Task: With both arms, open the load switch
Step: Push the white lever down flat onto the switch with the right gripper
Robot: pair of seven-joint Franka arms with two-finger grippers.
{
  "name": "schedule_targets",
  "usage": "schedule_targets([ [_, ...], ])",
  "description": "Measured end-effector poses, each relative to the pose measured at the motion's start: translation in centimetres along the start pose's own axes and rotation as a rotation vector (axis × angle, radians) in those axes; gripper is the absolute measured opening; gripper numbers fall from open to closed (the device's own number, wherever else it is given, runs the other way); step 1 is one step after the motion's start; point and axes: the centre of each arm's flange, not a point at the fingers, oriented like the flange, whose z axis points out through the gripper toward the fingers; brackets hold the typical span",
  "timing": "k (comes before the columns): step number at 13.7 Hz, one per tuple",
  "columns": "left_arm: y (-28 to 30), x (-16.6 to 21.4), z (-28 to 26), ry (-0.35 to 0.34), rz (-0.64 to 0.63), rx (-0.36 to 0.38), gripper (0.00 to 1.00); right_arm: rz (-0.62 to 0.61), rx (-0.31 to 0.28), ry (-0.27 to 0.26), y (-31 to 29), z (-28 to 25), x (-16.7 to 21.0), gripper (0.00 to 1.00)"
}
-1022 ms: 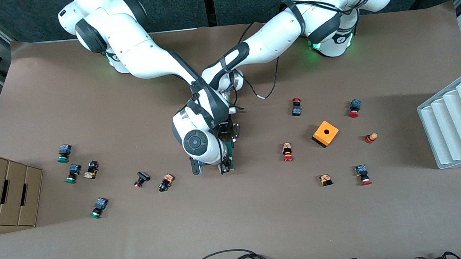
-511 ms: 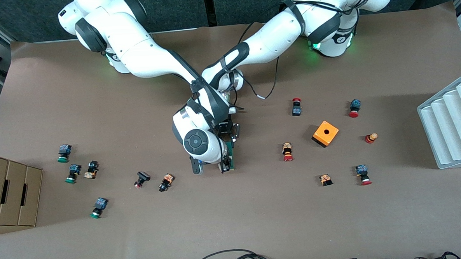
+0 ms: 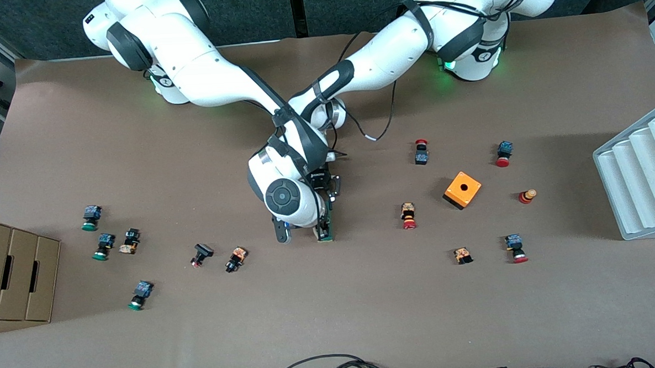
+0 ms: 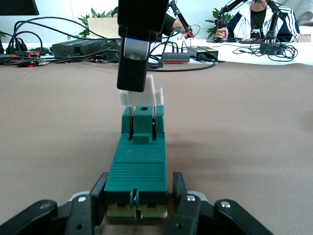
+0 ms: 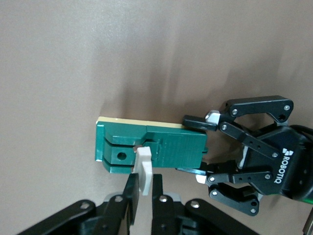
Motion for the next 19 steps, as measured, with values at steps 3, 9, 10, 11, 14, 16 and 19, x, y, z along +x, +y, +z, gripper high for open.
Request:
schedule_targets([
  [3, 0.0, 0.0, 0.0, 0.0, 0.0, 0.0, 0.57, -0.015, -0.008, 0.007, 0.4, 0.2, -0.2, 0.18],
  [9, 0.0, 0.0, 0.0, 0.0, 0.0, 0.0, 0.57, -0.024, -0.015, 0.012, 0.8, 0.4, -0.2, 0.18],
  [10, 0.0, 0.0, 0.0, 0.0, 0.0, 0.0, 0.57, -0.026, -0.017, 0.013, 0.8, 0.5, -0.3, 0.18],
  [11, 0.0, 0.0, 0.0, 0.0, 0.0, 0.0, 0.57, -0.03, -0.018, 0.016, 1.0, 0.5, -0.3, 0.18],
  [14, 0.0, 0.0, 0.0, 0.0, 0.0, 0.0, 0.57, -0.039, -0.02, 0.025, 1.3, 0.8, -0.6, 0.17],
  [16, 0.0, 0.0, 0.0, 0.001, 0.0, 0.0, 0.57, -0.042, -0.021, 0.028, 1.3, 0.8, -0.6, 0.17],
  [19, 0.0, 0.0, 0.0, 0.001, 0.0, 0.0, 0.57, -0.046, -0.024, 0.031, 1.5, 1.0, -0.7, 0.17],
])
